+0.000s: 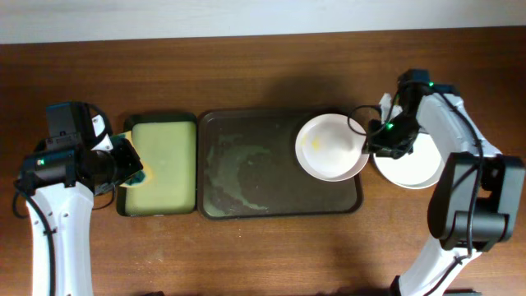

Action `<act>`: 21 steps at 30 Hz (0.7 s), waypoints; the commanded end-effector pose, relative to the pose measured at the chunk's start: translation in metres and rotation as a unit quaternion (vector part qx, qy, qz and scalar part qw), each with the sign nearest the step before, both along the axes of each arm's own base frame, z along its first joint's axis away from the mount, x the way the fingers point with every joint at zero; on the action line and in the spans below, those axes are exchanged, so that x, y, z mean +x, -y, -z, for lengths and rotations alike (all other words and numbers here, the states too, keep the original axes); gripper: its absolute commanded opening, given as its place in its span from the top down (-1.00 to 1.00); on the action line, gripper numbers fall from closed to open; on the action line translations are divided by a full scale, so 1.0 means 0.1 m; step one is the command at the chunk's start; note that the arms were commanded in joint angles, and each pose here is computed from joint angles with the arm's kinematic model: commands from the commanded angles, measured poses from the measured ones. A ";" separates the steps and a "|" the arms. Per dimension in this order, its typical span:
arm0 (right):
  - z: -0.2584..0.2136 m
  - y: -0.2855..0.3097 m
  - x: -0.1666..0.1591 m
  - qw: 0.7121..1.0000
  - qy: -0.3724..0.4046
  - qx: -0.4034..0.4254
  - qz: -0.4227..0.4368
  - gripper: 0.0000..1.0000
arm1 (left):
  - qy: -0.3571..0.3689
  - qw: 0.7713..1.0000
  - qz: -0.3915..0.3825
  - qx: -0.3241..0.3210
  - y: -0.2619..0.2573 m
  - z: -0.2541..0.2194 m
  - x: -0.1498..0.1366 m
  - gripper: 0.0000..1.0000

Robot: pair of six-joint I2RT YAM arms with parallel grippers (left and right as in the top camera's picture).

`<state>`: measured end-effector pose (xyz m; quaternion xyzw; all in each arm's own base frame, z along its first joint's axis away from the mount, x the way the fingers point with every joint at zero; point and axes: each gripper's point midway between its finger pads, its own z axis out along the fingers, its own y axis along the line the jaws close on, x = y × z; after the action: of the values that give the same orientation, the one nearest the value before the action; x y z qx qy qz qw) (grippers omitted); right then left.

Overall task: Clean dirty plates on tray and stack at the side
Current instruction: 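Slide the pink plate to the middle of the dark tray with right gripper, then scrub the pink plate surface with the sponge in the left gripper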

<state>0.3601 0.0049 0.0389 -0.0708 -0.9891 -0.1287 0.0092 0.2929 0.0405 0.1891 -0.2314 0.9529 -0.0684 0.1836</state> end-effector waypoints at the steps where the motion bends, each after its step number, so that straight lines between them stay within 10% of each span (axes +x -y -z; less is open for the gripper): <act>1: 0.21 0.03 -0.10 1.000 -0.011 -0.016 0.012 0.37 | 0.010 1.000 0.010 0.000 0.02 -0.05 -0.01 1.00; 3: 0.20 -0.08 -0.07 1.000 -0.003 0.016 0.017 0.88 | 0.010 1.000 0.010 0.000 0.02 -0.05 -0.01 1.00; 14: 0.28 -1.22 -0.29 0.999 -0.027 -0.035 -0.029 0.91 | 0.028 0.993 0.115 0.011 0.52 -0.08 0.09 1.00; 17: 0.28 -1.41 -0.35 0.998 -0.024 -0.031 -0.056 0.24 | 0.038 0.988 0.147 0.011 0.72 -0.10 0.11 1.00; 21: 0.09 -1.30 0.02 0.996 0.034 0.002 -0.078 0.21 | 0.049 0.983 0.179 0.011 0.92 -0.13 0.14 1.00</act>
<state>0.3327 0.1428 0.0183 -0.0043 -0.9927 -0.1165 0.0299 0.3040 -0.0425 0.1939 -0.0745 0.9728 -0.0934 0.1986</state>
